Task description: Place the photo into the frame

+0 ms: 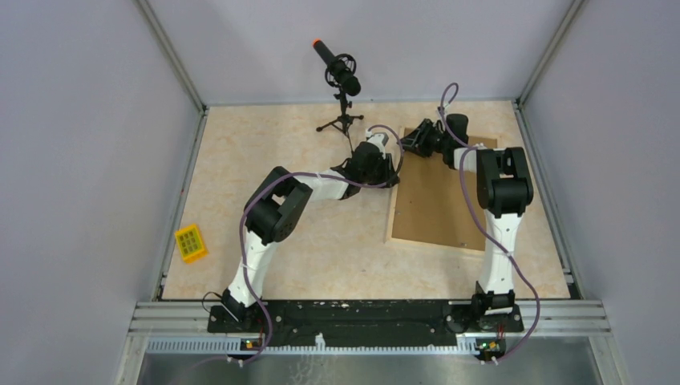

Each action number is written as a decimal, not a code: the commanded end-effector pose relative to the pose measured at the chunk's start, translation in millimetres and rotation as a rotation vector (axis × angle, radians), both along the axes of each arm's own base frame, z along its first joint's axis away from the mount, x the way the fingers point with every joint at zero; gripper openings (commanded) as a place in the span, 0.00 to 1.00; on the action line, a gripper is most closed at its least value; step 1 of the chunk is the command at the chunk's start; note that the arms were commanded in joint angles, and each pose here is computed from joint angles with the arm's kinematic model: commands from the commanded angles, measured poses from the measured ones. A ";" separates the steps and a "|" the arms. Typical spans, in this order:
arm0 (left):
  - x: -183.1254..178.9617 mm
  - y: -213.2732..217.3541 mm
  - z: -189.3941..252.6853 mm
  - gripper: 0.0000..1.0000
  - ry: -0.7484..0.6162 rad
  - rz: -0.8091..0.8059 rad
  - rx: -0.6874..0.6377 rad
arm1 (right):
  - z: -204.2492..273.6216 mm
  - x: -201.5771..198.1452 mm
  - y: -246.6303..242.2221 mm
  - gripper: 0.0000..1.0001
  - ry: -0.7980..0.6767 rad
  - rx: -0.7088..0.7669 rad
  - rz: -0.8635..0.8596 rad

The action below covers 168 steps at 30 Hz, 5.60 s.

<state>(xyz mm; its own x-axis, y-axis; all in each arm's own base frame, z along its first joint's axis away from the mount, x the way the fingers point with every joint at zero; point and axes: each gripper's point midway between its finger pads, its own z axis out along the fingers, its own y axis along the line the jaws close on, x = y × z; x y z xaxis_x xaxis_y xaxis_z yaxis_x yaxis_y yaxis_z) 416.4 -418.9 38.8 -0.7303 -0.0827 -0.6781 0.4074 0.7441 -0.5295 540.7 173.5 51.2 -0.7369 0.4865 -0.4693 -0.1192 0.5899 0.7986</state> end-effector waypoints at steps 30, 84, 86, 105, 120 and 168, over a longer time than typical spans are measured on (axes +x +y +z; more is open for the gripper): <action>-18.2 142.8 83.3 0.90 -0.204 0.249 -0.073 | 23.6 -139.0 5.0 0.62 0.317 -0.828 -0.045; -10.2 154.6 75.3 0.90 -0.137 0.205 -0.131 | -13.4 -296.6 -53.6 0.00 -0.146 -1.287 1.001; -10.7 147.9 73.8 0.91 -0.126 0.173 -0.147 | -13.5 -295.0 -56.5 0.02 -0.138 -1.302 0.976; -19.8 86.5 42.2 0.89 0.025 -0.137 -0.249 | 150.5 -191.1 -31.7 0.97 -0.275 -0.915 -0.172; -1.6 91.1 41.7 0.89 -0.053 -0.105 -0.161 | 71.3 -75.6 -7.9 0.85 0.315 -0.569 -0.754; -75.9 75.3 18.4 0.72 0.085 -0.114 -0.220 | -10.8 -113.9 32.5 0.00 0.201 -0.875 -0.332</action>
<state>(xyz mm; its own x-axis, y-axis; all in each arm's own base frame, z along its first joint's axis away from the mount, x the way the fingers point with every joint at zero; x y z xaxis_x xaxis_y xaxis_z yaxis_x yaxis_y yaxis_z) 372.0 -347.1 51.3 -0.7931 -0.1160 -0.5980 0.4327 0.5838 -0.6870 438.7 199.4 39.5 -0.6777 0.3306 -0.6569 0.3839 0.9209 0.0674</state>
